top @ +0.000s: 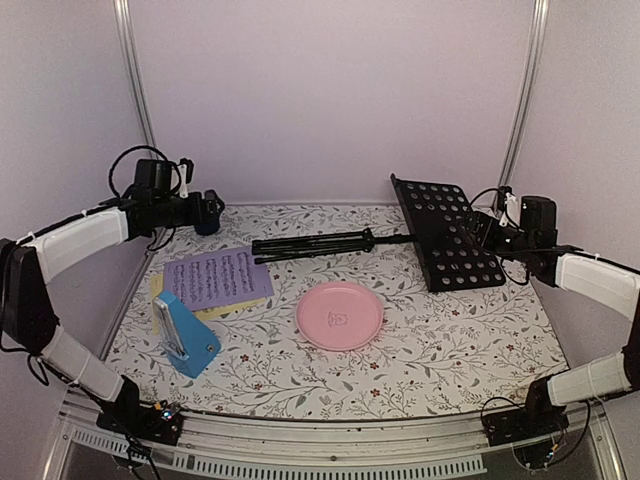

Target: Set up the instrument practice props

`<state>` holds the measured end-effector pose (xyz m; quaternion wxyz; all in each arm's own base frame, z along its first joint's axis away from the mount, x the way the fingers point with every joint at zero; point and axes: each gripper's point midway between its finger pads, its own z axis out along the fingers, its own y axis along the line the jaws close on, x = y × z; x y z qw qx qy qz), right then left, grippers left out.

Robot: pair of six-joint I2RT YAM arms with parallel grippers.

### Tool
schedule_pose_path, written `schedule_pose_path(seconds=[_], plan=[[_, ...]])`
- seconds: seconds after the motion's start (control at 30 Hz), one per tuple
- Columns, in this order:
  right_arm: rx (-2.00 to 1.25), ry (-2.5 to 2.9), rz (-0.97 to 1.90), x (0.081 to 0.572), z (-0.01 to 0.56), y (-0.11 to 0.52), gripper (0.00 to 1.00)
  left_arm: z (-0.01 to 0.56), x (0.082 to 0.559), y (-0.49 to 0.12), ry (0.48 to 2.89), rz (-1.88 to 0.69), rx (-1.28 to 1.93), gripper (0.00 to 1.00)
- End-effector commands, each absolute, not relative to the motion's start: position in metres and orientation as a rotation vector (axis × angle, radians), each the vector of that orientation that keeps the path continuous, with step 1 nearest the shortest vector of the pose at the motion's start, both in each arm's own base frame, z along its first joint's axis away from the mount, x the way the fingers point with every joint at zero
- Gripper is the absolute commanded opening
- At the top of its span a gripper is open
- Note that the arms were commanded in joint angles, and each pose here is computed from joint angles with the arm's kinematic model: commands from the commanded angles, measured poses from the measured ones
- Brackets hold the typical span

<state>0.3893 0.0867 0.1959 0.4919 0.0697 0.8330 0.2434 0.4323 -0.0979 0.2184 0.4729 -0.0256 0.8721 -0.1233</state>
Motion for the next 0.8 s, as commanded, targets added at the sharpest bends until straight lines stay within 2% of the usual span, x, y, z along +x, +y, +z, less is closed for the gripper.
schedule_pose_path(seconds=[0.0,0.13,0.3,0.47,0.77], plan=[[0.144,1.931,0.639,0.404,0.228,0.096,0.99,0.249,0.449,-0.156,2.076,-0.461,0.247,0.99],[0.131,1.898,0.731,0.410,0.243,0.108,0.99,0.251,0.459,-0.202,2.079,-0.528,0.480,0.99],[0.090,1.927,0.797,0.428,0.258,0.133,0.99,0.235,0.474,-0.245,2.108,-0.536,0.627,0.99],[0.039,2.040,0.708,0.458,0.245,0.161,0.99,0.222,0.474,-0.274,2.121,-0.547,0.702,0.99],[-0.088,2.178,0.473,0.503,0.204,0.191,0.99,0.209,0.462,-0.288,2.141,-0.536,0.740,0.99]])
